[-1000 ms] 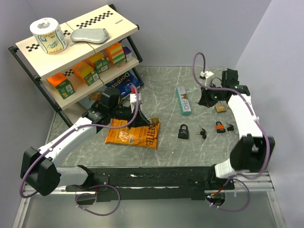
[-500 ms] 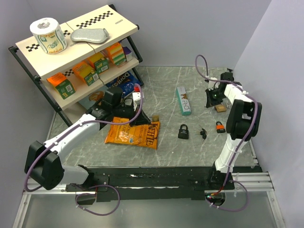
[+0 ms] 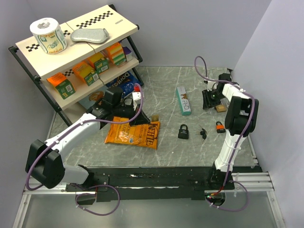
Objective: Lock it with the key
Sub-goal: Place the key at the center of the board, then place the lock at the center of the board.
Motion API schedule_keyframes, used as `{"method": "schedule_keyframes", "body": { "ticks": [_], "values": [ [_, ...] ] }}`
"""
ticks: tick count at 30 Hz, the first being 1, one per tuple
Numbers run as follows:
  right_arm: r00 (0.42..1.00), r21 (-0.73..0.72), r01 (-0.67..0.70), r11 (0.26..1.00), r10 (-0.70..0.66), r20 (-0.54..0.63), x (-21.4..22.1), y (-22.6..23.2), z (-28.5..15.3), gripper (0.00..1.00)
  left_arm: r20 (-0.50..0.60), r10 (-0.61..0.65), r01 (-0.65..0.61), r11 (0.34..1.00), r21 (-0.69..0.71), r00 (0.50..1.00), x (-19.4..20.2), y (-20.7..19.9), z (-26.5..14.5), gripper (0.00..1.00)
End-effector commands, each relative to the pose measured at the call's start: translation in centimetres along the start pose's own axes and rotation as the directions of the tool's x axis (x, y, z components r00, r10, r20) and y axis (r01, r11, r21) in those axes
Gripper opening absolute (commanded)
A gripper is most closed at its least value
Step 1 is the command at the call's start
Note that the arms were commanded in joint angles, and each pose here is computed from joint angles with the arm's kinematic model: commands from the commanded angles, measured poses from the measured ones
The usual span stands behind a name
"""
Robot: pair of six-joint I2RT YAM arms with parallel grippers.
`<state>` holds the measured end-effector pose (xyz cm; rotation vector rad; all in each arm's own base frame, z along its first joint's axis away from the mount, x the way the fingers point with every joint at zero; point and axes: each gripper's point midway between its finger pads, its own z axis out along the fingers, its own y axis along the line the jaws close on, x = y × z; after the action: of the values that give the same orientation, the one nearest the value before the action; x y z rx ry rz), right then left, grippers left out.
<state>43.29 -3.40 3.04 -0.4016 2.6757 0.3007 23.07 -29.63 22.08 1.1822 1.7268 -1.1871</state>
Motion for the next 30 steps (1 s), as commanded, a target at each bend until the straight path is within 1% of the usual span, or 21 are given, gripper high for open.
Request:
{"method": "schedule_keyframes", "body": {
  "ticks": [1, 5, 7, 8, 9, 10, 11, 12, 13, 14, 15, 16, 17, 20, 22, 23, 24, 25, 26, 28, 30],
  "values": [
    [0.996, -0.017, 0.063, 0.998, -0.062, 0.063, -1.7, 1.2, -2.9, 0.55, 0.038, 0.066, -0.066, 0.998, 0.01, 0.997, -2.5, -0.3, -0.5, 0.01],
    [0.965, -0.016, 0.211, 0.977, -0.206, 0.161, -3.7, 3.5, -7.8, 0.63, 0.044, 0.024, -0.026, 0.999, 0.032, 0.999, -3.2, -0.8, -0.5, 0.01],
    [0.92, -0.034, 0.306, 0.951, -0.286, 0.267, -5.3, 6.3, -11.4, 0.67, 0.034, -0.023, 0.021, 0.999, 0.041, 0.999, -3.2, -0.8, -0.3, 0.01],
    [0.899, -0.036, 0.348, 0.937, -0.323, 0.296, -5.2, 7.2, -12.3, 0.72, 0.039, -0.048, 0.046, 0.997, 0.054, 0.998, -3.9, -1.1, -0.4, 0.01],
    [0.843, -0.046, 0.424, 0.904, -0.376, 0.383, -6.0, 9.9, -14.8, 0.88, 0.027, -0.061, 0.059, 0.996, 0.065, 0.998, -3.7, -1.0, -0.1, 0.01],
    [0.809, -0.044, 0.472, 0.88, -0.414, 0.417, -6.0, 11.2, -15.9, 0.96, 0.011, -0.14, 0.138, 0.987, 0.082, 0.99, -3.6, -1.5, -0.1, 0.01],
    [0.775, -0.053, 0.528, 0.848, -0.455, 0.439, -5.4, 12.8, -16.1, 0.99, 0.012, -0.152, 0.15, 0.984, 0.095, 0.988, -4.2, -1.6, -0.1, 0.01],
    [0.701, -0.043, 0.609, 0.792, -0.512, 0.497, -5.5, 15.9, -18.0, 0.99, 0.001, -0.179, 0.178, 0.978, 0.111, 0.984, -4.1, -1.8, 0.1, 0.01],
    [0.67, -0.053, 0.652, 0.756, -0.542, 0.507, -4.6, 17.4, -17.8, 0.99, -0.005, -0.229, 0.228, 0.966, 0.118, 0.973, -4.3, -2.0, 0.1, 0.01],
    [0.578, -0.001, 0.719, 0.695, -0.598, 0.555, -4.4, 19.7, -19.6, 0.99, -0.005, -0.251, 0.249, 0.961, 0.124, 0.968, -4.7, -2.1, 0.0, 0.01],
    [0.524, 0.025, 0.752, 0.659, -0.621, 0.583, -4.3, 21.2, -20.2, 0.99, -0.015, -0.275, 0.274, 0.953, 0.13, 0.961, -4.7, -2.1, 0.2, 0.01],
    [0.452, 0.031, 0.806, 0.591, -0.648, 0.612, -3.7, 24.2, -20.3, 0.99, -0.025, -0.307, 0.308, 0.941, 0.139, 0.951, -4.8, -2.4, 0.2, 0.01],
    [0.373, 0.089, 0.83, 0.55, -0.668, 0.644, -3.5, 25.5, -21.0, 0.99, -0.036, -0.33, 0.331, 0.932, 0.146, 0.943, -4.9, -2.7, 0.1, 0.01],
    [0.223, 0.129, 0.901, 0.413, -0.699, 0.68, -1.9, 30.6, -21.4, 0.99, -0.063, -0.393, 0.398, 0.905, 0.153, 0.918, -4.8, -3.0, 0.1, 0.01],
    [0.163, 0.15, 0.925, 0.35, -0.719, 0.676, -1.2, 32.2, -21.3, 0.99, -0.07, -0.423, 0.428, 0.893, 0.137, 0.904, -4.6, -3.0, 0.1, 0.01],
    [0.102, 0.184, 0.94, 0.288, -0.751, 0.652, -0.4, 33.6, -20.6, 0.99, -0.076, -0.437, 0.444, 0.886, 0.133, 0.896, -4.2, -2.9, 0.1, 0.02],
    [0.05, 0.235, 0.935, 0.266, -0.755, 0.654, -0.9, 34.3, -20.7, 0.99, -0.076, -0.439, 0.446, 0.884, 0.138, 0.895, -4.2, -3.1, 0.1, 0.02],
    [0.032, 0.239, 0.941, 0.241, -0.765, 0.643, -0.2, 34.7, -19.7, 0.98, -0.078, -0.455, 0.461, 0.876, 0.14, 0.887, -4.1, -3.3, 0.0, 0.03],
    [-0.017, 0.267, 0.943, 0.2, -0.771, 0.636, 0.1, 35.5, -19.6, 0.96, -0.083, -0.466, 0.473, 0.868, 0.148, 0.881, -3.8, -3.5, 0.0, 0.03],
    [-0.057, 0.283, 0.945, 0.164, -0.769, 0.637, 0.3, 36.6, -19.2, 0.94, -0.084, -0.485, 0.492, 0.857, 0.154, 0.871, -3.8, -3.7, 0.0, 0.01],
    [-0.098, 0.282, 0.953, 0.112, -0.766, 0.636, 1.0, 37.9, -18.8, 0.89, -0.085, -0.495, 0.503, 0.852, 0.149, 0.865, -3.4, -3.7, 0.1, 0.01]
  ]
}}
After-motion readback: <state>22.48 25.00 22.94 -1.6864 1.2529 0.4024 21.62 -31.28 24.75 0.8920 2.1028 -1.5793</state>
